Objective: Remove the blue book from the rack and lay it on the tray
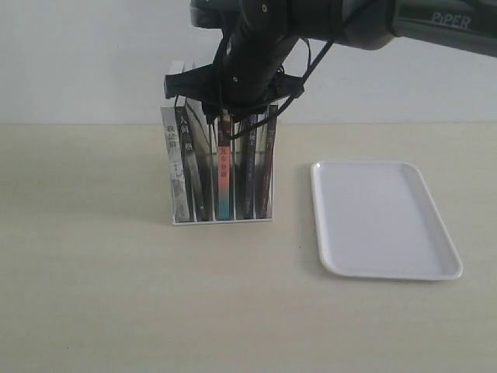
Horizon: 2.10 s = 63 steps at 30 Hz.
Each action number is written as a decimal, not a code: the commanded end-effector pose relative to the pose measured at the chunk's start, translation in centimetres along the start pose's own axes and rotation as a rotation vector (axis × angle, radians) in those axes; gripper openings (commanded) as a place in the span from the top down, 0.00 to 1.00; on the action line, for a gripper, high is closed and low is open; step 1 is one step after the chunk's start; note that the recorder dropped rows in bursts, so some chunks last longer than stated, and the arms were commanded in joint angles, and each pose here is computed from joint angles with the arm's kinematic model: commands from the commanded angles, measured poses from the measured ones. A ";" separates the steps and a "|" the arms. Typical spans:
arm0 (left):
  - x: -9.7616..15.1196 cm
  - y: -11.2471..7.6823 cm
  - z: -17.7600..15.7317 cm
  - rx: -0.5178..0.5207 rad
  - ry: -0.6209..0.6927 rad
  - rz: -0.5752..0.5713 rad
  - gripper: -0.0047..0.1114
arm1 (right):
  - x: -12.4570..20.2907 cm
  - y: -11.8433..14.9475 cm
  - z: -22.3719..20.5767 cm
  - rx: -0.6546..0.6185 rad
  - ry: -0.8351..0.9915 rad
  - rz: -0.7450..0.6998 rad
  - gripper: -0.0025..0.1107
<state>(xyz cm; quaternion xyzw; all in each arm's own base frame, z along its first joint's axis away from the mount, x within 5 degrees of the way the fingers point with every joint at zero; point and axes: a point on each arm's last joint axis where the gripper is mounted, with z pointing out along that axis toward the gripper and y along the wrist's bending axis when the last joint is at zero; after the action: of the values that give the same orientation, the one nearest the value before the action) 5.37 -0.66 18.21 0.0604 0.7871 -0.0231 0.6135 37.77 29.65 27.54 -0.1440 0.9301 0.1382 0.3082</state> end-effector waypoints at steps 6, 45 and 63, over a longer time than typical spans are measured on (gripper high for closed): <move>-0.3 0.0 -0.1 -0.001 -0.022 -0.006 0.92 | -0.3 0.0 -0.2 -0.001 -0.021 -0.007 0.92; -0.3 0.0 -0.1 -0.001 -0.022 -0.006 0.92 | -4.2 0.1 -10.2 -0.029 -0.341 -0.079 0.98; -0.3 0.0 -0.1 -0.001 -0.022 -0.006 0.92 | -4.2 0.3 -6.6 -0.008 -0.367 -0.107 0.98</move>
<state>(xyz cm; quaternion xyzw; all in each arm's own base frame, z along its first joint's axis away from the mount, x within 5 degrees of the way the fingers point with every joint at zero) 5.37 -0.66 18.21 0.0604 0.7871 -0.0231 0.6135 37.12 27.98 34.93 -0.1631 0.8628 0.1397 0.4577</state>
